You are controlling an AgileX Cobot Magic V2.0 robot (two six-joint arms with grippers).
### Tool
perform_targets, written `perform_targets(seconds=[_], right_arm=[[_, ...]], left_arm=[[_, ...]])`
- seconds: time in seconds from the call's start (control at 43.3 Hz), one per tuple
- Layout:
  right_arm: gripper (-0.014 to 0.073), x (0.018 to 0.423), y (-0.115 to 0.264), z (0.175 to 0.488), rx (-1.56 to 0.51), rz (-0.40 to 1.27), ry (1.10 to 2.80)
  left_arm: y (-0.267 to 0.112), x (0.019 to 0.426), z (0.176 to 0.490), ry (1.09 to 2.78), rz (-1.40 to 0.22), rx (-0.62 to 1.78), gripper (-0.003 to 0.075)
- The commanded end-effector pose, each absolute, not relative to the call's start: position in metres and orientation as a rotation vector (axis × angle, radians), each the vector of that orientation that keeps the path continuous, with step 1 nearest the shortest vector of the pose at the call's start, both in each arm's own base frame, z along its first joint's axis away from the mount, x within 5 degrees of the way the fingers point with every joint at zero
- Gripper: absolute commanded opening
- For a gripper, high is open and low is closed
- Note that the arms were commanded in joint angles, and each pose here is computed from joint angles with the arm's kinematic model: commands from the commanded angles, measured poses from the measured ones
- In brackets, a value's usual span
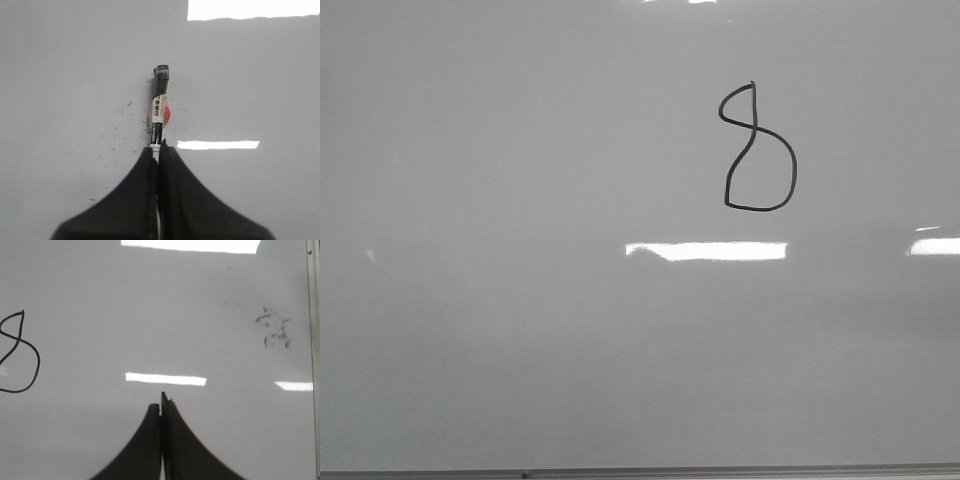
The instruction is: Write number 8 on whiteboard
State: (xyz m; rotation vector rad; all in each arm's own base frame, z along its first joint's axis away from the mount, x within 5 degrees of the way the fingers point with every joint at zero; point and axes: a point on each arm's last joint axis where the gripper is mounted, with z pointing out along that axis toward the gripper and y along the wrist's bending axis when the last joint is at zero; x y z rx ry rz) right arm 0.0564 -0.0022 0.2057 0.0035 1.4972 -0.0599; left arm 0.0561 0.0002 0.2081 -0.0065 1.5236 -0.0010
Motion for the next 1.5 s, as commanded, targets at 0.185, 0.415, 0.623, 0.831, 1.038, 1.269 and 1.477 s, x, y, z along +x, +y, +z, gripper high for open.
perform_targets(seconds=[0.185, 0.415, 0.623, 0.831, 1.038, 1.269, 1.477], right_arm=[[-0.0106, 0.053, -0.0022, 0.2183, 0.03, -0.032, 1.349], [-0.0106, 0.0532, -0.0022, 0.2176, 0.043, -0.015, 1.356], [-0.0106, 0.0534, -0.0003, 0.2168, 0.024, 0.019, 1.366], [-0.0106, 0.0534, -0.0004, 0.2171, 0.025, 0.018, 1.362], [-0.0106, 0.0534, -0.0004, 0.2169, 0.026, 0.021, 1.365], [-0.0106, 0.0534, -0.0004, 0.2168, 0.026, 0.021, 1.366], [-0.0106, 0.0534, -0.0004, 0.2168, 0.026, 0.021, 1.366]], left_arm=[[-0.0004, 0.0552, 0.2113, 1.439, -0.018, -0.007, -0.0021], [-0.0004, 0.0552, 0.2113, 1.439, -0.018, -0.007, -0.0021], [-0.0004, 0.0552, 0.2113, 1.439, -0.018, -0.007, -0.0021], [-0.0004, 0.0552, 0.2113, 1.439, -0.018, -0.007, -0.0021], [-0.0004, 0.0552, 0.2113, 1.439, -0.018, -0.007, -0.0021], [-0.0004, 0.0552, 0.2113, 1.439, -0.018, -0.007, -0.0021], [-0.0004, 0.0552, 0.2113, 1.439, -0.018, -0.007, -0.0021]])
